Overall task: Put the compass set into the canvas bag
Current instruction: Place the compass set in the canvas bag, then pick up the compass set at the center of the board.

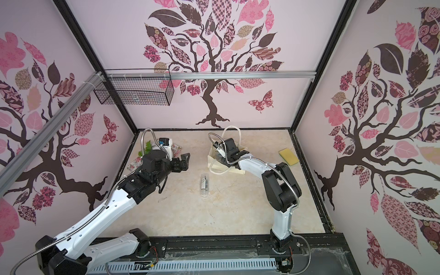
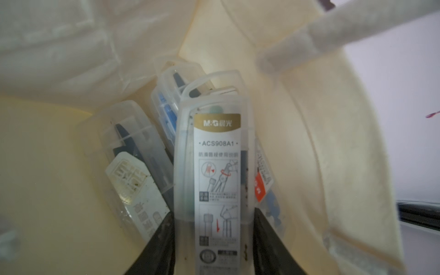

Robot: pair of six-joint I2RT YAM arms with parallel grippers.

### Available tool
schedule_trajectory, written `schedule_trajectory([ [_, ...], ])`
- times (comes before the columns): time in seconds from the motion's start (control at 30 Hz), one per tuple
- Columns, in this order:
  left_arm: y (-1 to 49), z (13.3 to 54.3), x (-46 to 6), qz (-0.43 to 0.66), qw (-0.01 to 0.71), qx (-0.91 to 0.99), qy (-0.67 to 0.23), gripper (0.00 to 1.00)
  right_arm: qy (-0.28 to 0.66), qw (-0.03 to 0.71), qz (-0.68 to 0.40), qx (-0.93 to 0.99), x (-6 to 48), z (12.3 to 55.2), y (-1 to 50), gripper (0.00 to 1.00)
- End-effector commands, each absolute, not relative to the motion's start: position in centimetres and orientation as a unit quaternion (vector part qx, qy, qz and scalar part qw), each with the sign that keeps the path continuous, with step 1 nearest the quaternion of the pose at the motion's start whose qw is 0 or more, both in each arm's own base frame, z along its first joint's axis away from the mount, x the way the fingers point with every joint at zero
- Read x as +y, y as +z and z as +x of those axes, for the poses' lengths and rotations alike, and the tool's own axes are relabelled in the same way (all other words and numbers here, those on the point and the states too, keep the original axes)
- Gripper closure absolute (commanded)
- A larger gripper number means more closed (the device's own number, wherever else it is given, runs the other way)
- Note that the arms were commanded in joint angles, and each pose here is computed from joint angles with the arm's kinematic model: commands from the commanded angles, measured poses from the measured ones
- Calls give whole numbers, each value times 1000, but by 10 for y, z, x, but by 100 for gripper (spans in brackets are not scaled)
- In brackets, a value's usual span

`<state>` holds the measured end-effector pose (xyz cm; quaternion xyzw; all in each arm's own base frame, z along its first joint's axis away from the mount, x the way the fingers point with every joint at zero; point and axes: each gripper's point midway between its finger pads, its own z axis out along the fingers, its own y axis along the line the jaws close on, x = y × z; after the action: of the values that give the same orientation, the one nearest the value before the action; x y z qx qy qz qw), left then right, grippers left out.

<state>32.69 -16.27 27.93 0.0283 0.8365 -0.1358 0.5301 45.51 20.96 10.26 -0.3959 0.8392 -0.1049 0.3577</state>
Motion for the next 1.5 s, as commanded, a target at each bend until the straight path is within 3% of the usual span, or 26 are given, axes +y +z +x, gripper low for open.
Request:
schedule_trajectory([
  [0.0, 268, 328, -163, 24, 523, 840, -141, 3, -118, 337, -380, 853, 201, 464, 89, 61],
  [0.3, 235, 325, -163, 21, 467, 876, -121, 3, -109, 350, -353, 861, 199, 467, 91, 32],
  [0.6, 214, 324, -168, 31, 429, 895, -114, 3, -112, 446, -291, 839, 192, 474, 160, 1],
  [0.7, 209, 325, -170, 35, 423, 898, -112, 3, -97, 477, -269, 831, 191, 471, 194, 0],
  [1.13, 157, 324, -177, 42, 349, 932, -91, 3, 147, 571, -95, 802, 191, 398, 313, 0],
  [1.47, 101, 308, -218, 80, 265, 956, -100, 3, 172, 577, -4, 798, 153, 354, 319, 0],
])
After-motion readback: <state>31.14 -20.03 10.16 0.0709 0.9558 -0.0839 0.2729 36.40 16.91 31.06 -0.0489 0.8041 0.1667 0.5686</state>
